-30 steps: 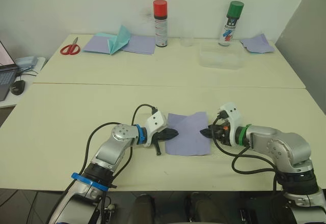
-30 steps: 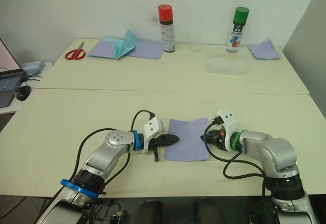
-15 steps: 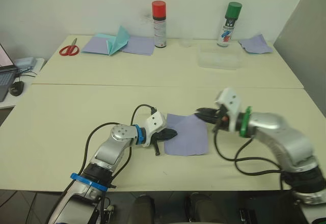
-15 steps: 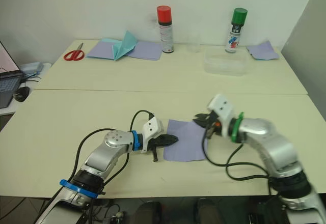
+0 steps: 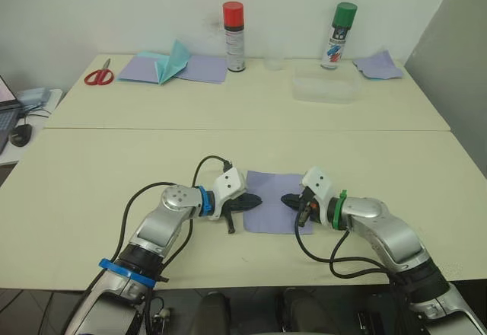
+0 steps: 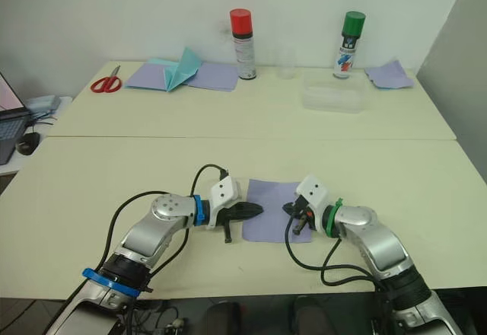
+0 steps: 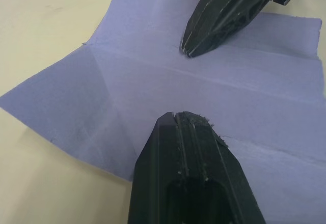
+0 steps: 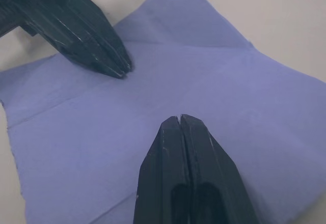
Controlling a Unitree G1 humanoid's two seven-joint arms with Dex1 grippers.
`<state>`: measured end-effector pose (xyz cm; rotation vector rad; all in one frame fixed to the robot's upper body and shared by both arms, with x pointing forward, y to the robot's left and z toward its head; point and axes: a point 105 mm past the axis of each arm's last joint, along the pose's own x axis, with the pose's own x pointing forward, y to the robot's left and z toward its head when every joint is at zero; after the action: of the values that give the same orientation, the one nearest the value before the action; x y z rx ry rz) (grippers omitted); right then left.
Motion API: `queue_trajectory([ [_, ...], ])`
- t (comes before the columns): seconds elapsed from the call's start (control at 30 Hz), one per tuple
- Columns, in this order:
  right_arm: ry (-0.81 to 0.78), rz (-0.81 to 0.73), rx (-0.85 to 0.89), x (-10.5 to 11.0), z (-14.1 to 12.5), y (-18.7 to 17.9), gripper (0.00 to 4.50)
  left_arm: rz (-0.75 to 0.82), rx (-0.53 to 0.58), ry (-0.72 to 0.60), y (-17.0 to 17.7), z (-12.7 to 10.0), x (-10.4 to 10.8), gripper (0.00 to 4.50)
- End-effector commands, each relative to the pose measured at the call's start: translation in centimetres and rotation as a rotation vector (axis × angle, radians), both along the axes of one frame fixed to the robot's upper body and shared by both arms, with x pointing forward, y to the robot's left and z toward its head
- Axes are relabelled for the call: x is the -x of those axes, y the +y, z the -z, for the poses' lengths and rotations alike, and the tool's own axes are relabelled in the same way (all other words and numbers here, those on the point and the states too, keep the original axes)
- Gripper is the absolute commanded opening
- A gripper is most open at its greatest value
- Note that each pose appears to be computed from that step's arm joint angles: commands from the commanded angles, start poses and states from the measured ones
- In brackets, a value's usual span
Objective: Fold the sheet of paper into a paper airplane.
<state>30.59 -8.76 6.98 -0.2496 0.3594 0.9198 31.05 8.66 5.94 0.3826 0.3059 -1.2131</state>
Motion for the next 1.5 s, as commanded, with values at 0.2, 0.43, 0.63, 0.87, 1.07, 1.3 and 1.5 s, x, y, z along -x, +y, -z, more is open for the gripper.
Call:
queue_trajectory([
  [0.2, -0.041, 0.123, -0.022, -0.8, -0.3, -3.2, 0.02, -0.028, -0.109, 0.117, 1.5, 3.6, 1.3, 0.00],
  [0.43, -0.130, 0.139, -0.294, -1.5, -5.5, -2.4, 0.02, -0.015, -0.111, 0.115, 1.1, 3.6, 0.9, 0.00],
  [0.63, -0.071, 0.221, -0.273, -2.7, -5.2, -3.4, 1.21, -0.001, -0.115, 0.123, 0.9, 3.8, 0.9, 0.00],
  [0.87, 0.089, 0.275, -0.302, -2.9, -3.8, -3.2, 2.98, 0.024, -0.117, 0.129, 0.5, 4.0, 1.0, 0.00],
  [1.07, 0.179, 0.298, -0.347, -2.8, -3.7, -3.0, 2.98, 0.032, -0.117, 0.126, 0.2, 3.8, 0.8, 0.00],
  [1.3, 0.162, 0.260, -0.323, -2.9, -3.7, -2.9, 2.38, 0.037, -0.116, 0.127, 0.2, 3.8, 0.9, 0.00],
  [1.5, 0.124, 0.246, -0.295, -3.5, -3.7, -2.9, 0.19, 0.036, -0.118, 0.130, 0.3, 3.9, 1.0, 0.00],
])
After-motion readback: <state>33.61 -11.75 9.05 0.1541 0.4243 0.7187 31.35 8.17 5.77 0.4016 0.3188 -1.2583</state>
